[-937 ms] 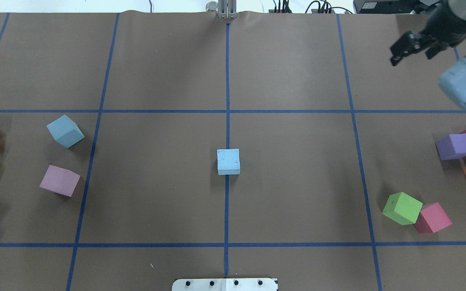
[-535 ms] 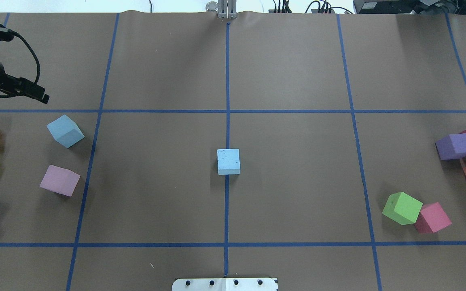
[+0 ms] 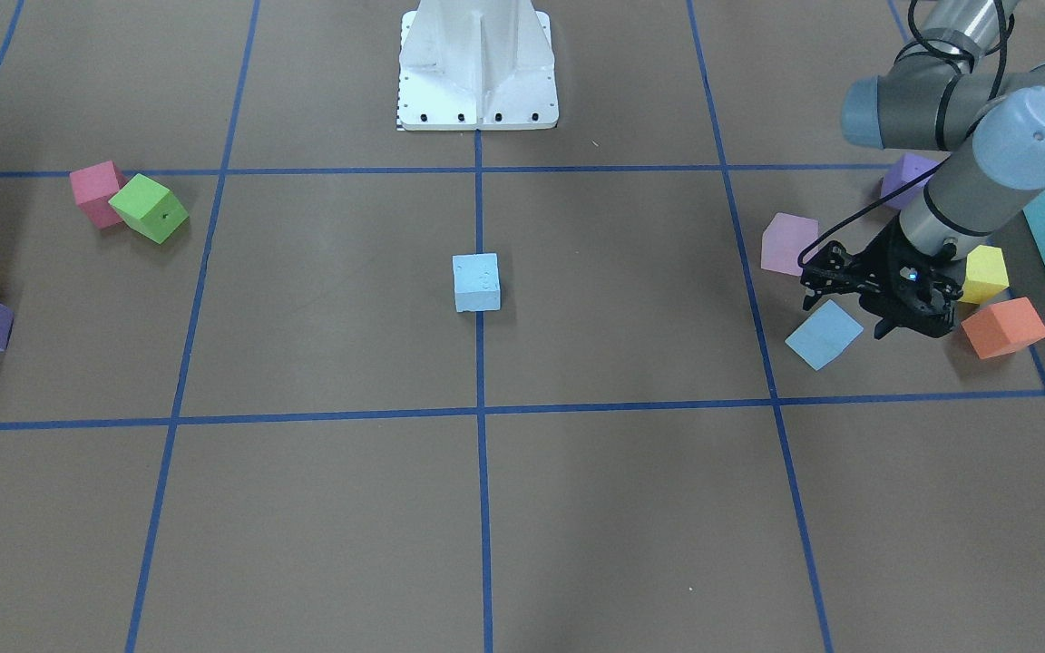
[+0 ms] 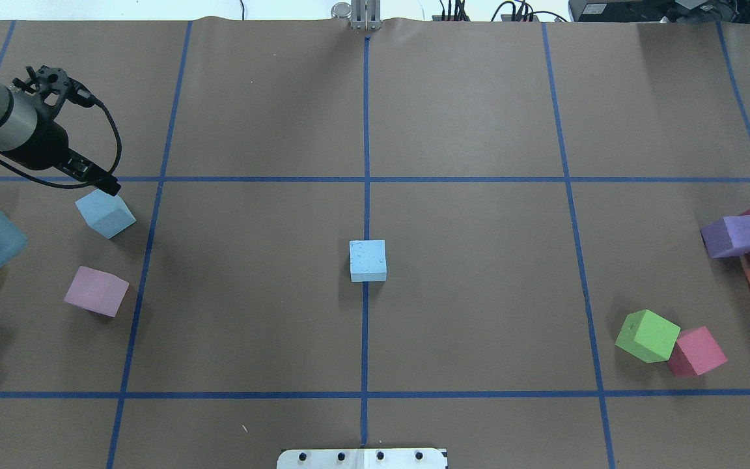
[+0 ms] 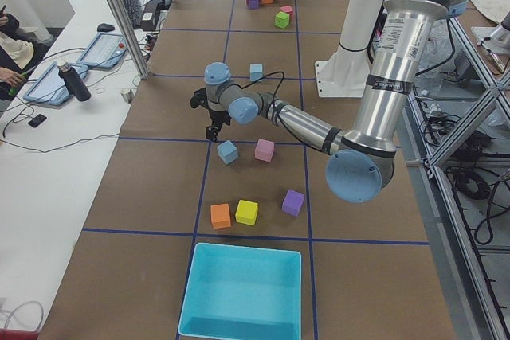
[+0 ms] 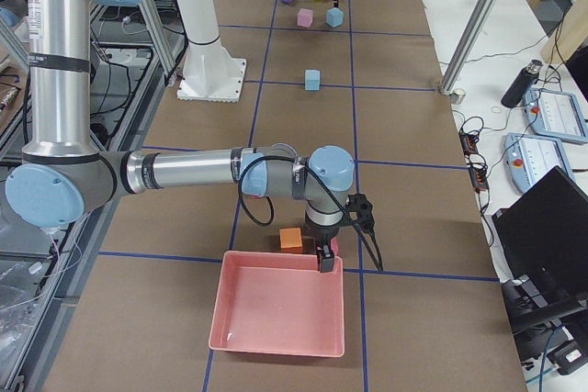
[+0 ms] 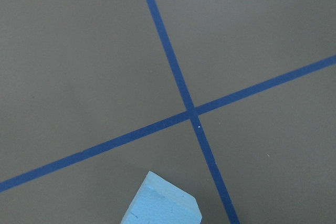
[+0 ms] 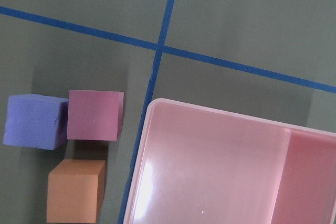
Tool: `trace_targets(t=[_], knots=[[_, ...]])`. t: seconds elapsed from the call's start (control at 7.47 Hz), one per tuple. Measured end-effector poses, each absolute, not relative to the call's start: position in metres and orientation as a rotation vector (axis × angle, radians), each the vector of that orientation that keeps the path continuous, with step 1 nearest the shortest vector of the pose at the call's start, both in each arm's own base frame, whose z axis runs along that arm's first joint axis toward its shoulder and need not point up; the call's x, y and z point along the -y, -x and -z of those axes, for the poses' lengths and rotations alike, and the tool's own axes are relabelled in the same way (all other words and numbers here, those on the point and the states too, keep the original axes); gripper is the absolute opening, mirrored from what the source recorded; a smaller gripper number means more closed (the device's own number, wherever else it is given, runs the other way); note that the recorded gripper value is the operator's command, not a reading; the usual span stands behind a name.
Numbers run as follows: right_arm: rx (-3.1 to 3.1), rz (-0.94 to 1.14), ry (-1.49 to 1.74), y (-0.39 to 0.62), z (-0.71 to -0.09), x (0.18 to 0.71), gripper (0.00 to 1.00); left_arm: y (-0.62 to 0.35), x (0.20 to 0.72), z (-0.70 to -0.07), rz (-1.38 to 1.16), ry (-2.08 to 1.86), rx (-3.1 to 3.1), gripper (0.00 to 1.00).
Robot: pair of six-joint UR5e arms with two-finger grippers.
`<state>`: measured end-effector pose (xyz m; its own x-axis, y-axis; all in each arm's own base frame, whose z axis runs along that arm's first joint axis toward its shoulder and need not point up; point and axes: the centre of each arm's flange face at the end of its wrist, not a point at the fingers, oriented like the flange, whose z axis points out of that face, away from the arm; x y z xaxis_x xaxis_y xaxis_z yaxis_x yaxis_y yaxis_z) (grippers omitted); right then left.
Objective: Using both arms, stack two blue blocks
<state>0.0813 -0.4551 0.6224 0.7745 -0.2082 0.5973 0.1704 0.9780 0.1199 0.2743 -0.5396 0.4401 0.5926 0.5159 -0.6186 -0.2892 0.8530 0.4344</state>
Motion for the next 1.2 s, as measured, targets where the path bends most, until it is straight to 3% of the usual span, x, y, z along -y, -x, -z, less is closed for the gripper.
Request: trace_targets(t=[0.4,1.2], knots=[[0.654,0.201,-0.057,-0.082,-0.624,0.454,1.0,-0.287,0.552,-0.468,-0.654,-0.328,-0.778,0.97],[0.645,0.197,-0.052,-0.082,-0.626,0.454,1.0,-0.306,0.544,-0.485,-0.697,-0.294,-0.779,0.97]])
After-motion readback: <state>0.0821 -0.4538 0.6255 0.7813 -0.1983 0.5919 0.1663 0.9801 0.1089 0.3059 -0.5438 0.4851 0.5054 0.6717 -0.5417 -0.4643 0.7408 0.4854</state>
